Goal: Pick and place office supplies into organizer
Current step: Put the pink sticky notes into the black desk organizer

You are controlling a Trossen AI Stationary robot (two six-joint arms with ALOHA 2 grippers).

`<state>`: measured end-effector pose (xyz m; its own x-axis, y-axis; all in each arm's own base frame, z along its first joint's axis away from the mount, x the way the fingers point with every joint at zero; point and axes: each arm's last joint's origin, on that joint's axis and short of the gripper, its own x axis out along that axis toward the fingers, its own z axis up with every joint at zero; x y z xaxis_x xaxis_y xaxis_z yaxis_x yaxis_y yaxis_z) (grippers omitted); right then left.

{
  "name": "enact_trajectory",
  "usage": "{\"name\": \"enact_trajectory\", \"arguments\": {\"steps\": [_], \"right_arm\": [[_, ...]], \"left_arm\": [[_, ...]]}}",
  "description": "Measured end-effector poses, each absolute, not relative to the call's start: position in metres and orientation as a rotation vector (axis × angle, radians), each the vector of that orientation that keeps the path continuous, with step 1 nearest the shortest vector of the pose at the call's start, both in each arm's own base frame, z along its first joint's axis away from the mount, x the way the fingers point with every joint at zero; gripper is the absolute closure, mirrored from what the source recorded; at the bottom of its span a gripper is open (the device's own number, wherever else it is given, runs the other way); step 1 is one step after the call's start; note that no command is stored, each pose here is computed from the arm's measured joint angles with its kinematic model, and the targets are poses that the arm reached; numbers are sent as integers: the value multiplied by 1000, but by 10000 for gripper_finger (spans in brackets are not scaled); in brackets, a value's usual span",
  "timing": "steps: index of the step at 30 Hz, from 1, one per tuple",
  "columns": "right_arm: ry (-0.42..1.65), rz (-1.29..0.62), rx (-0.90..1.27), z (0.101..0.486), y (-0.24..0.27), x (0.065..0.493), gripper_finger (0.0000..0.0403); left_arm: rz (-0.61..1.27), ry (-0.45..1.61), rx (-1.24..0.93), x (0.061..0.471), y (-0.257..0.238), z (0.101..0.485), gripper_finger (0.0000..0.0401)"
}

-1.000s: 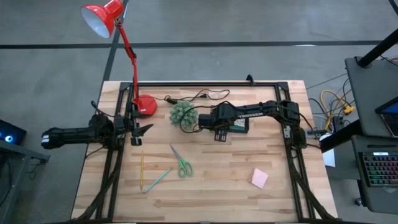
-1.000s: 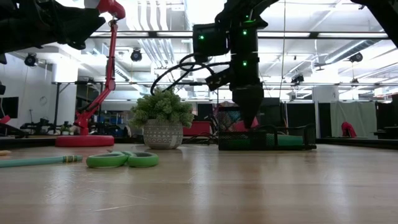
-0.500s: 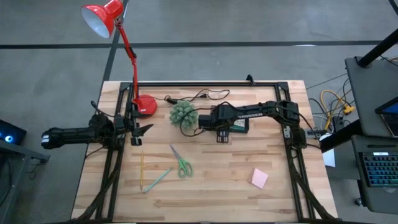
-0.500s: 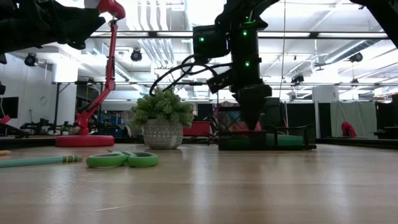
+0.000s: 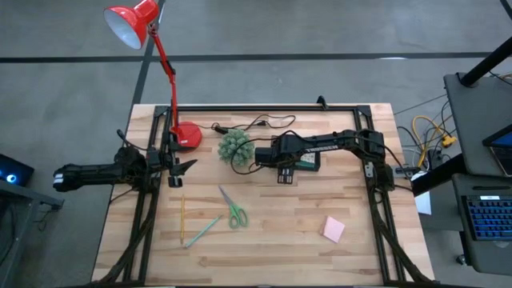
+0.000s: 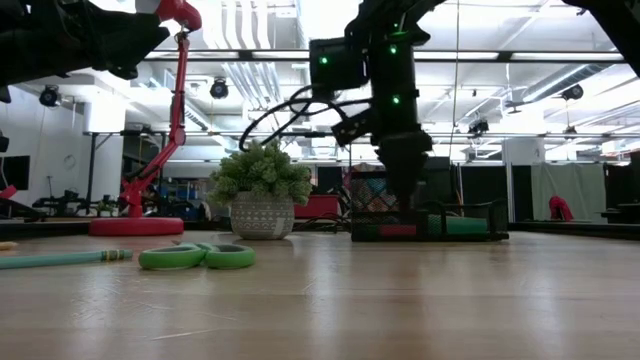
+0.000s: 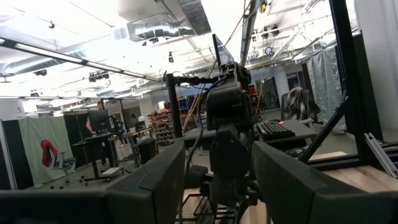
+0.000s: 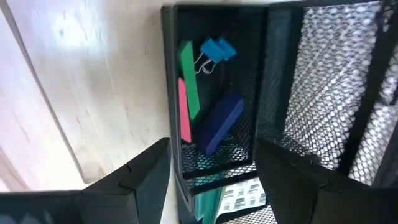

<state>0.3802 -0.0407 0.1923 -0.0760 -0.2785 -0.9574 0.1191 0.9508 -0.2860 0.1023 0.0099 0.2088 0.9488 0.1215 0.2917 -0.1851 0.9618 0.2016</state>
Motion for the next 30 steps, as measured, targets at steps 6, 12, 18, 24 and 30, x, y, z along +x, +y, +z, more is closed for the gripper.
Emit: {"name": "enact_trajectory", "arguments": {"steps": [6, 12, 18, 24, 30], "right_arm": [[1618, -416, -47, 214, -36, 381, 183], [1620, -515, 118, 237, -16, 380, 183], [1643, -593, 251, 247, 25, 373, 183], [1643, -710, 385, 247, 80, 361, 183], [1565, -841, 477, 247, 140, 343, 183]], "left_arm": [[158, -281, 229, 102, 10, 209, 225], [158, -281, 229, 102, 10, 209, 225], [158, -281, 229, 102, 10, 209, 225], [158, -281, 228, 102, 10, 209, 225], [157, -281, 227, 102, 10, 209, 225]]}}
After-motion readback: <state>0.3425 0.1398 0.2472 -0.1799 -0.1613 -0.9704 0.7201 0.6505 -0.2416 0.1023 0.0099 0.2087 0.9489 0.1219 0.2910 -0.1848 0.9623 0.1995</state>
